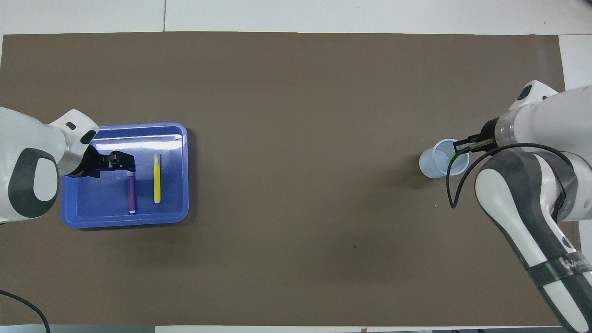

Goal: Transfer and insert pens with both arms
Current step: 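Insert the green pen into the cup with the right gripper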

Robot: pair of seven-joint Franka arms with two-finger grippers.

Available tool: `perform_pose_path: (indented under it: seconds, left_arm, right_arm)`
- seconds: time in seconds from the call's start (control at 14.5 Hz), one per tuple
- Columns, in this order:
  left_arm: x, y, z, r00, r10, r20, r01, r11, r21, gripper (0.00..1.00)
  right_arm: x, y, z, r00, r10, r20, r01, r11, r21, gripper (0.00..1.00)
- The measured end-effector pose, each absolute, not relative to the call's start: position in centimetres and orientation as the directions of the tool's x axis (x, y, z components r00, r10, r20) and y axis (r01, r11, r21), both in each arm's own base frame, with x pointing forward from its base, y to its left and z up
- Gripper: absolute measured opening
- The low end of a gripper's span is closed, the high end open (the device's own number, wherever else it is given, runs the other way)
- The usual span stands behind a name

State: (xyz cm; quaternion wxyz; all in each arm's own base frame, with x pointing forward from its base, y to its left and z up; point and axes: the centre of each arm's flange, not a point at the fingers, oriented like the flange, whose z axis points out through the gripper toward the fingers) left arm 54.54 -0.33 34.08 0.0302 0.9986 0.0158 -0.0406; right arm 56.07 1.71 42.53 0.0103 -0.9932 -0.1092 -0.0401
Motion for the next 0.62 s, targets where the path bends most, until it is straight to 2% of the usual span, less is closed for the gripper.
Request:
perform_pose_path:
  seconds: [0.14, 0.21, 0.41, 0.48, 0.55, 0.62]
  left_arm:
    - [54.5, -0.4, 32.2, 0.996, -0.026, -0.087, -0.024, -0.999, 0.031, 0.98]
    - [54.6, -0.6, 31.6, 0.995, -0.045, -0.088, -0.043, -0.999, 0.021, 0.93]
    - [54.7, -0.8, 30.6, 0.993, -0.070, -0.095, -0.069, -0.997, 0.017, 0.89]
    - [54.6, -0.8, 30.5, 0.993, -0.073, -0.096, -0.071, -0.997, 0.017, 0.84]
    - [54.6, -0.8, 30.5, 0.993, -0.073, -0.097, -0.072, -0.997, 0.017, 0.84]
    - [54.6, -0.8, 30.4, 0.992, -0.074, -0.098, -0.073, -0.997, 0.017, 0.78]
  right_arm:
    - [55.7, 2.4, 41.5, 0.970, 0.227, 0.086, 0.229, -0.973, -0.010, 0.18]
    - [55.6, 2.6, 41.2, 0.969, 0.231, 0.085, 0.232, -0.973, -0.011, 0.18]
    - [55.5, 2.5, 41.0, 0.970, 0.229, 0.082, 0.231, -0.973, -0.011, 0.18]
    - [55.5, 2.5, 41.0, 0.970, 0.229, 0.082, 0.230, -0.973, -0.011, 0.22]
    - [55.5, 2.4, 41.0, 0.970, 0.228, 0.082, 0.230, -0.973, -0.011, 0.22]
    - [55.5, 2.4, 41.0, 0.970, 0.227, 0.082, 0.229, -0.973, -0.011, 0.27]
